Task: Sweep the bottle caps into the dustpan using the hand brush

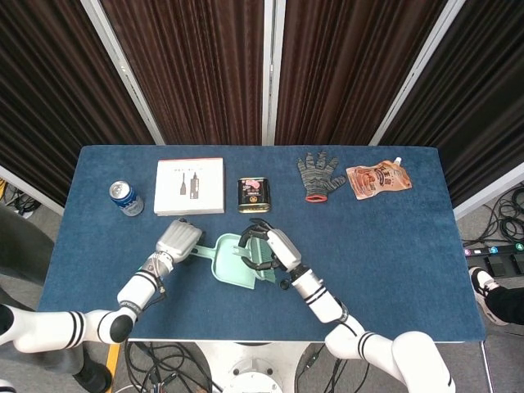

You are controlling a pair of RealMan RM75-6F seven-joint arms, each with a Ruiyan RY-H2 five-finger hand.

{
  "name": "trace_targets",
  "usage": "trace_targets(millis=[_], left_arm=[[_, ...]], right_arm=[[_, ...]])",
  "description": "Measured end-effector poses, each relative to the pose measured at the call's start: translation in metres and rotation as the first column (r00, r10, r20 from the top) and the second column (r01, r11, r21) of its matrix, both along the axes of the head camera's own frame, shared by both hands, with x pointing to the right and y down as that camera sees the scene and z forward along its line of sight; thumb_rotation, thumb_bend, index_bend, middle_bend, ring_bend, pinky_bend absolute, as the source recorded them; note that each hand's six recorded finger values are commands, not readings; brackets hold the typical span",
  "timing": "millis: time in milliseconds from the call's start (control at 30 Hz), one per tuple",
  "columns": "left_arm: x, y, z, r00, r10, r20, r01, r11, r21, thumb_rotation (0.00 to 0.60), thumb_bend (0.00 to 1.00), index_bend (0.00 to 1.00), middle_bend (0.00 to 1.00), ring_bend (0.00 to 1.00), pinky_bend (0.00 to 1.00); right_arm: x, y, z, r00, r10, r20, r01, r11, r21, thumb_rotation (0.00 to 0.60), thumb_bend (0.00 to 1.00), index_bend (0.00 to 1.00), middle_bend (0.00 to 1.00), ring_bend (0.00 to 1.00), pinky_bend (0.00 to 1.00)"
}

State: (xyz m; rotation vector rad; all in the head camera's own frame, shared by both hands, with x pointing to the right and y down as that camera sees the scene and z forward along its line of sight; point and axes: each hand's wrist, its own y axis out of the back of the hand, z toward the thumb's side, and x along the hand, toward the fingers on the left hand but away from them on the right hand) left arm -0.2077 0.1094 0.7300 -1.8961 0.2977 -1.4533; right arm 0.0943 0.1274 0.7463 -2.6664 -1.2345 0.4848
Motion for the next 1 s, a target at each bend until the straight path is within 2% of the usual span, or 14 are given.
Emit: trace_targets(millis=[333,567,767,1000], left_arm=[[0.003,0.003,0.002,1.000,0.006,0.001,-0.006,1.000,-0.006,0.600,0.34,0.51,0.50,0.36,0.25],[0.001,0.002,0.001,1.000,0.007,0.004,-0.007,1.000,-0.003,0.600,0.34,0.51,0.50,0.36,0.25],[-0.002,0.003,0.000,1.000,0.013,0.008,-0.013,1.000,-0.001,0.600,0.34,0.51,0.50,0.36,0.25],[-0.002,0.005,0.000,1.000,0.017,0.007,-0.017,1.000,0.001,0.600,0.34,0.51,0.50,0.36,0.25]], right_arm=[[-0.020,-0.002,-0.006,0.998,0.010,0.068,-0.009,1.000,-0.014,0.600,0.84,0.79,0.68,0.30,0.13],[-0.024,-0.002,-0.016,0.994,0.004,0.108,-0.004,1.000,0.006,0.600,0.84,0.79,0.68,0.30,0.13],[0.000,0.006,-0.027,0.994,-0.019,0.107,0.016,1.000,0.021,0.600,0.84,0.79,0.68,0.30,0.13],[0.048,0.027,-0.038,0.998,-0.033,0.048,0.034,0.999,-0.001,0.600,0.84,0.79,0.68,0.31,0.13]])
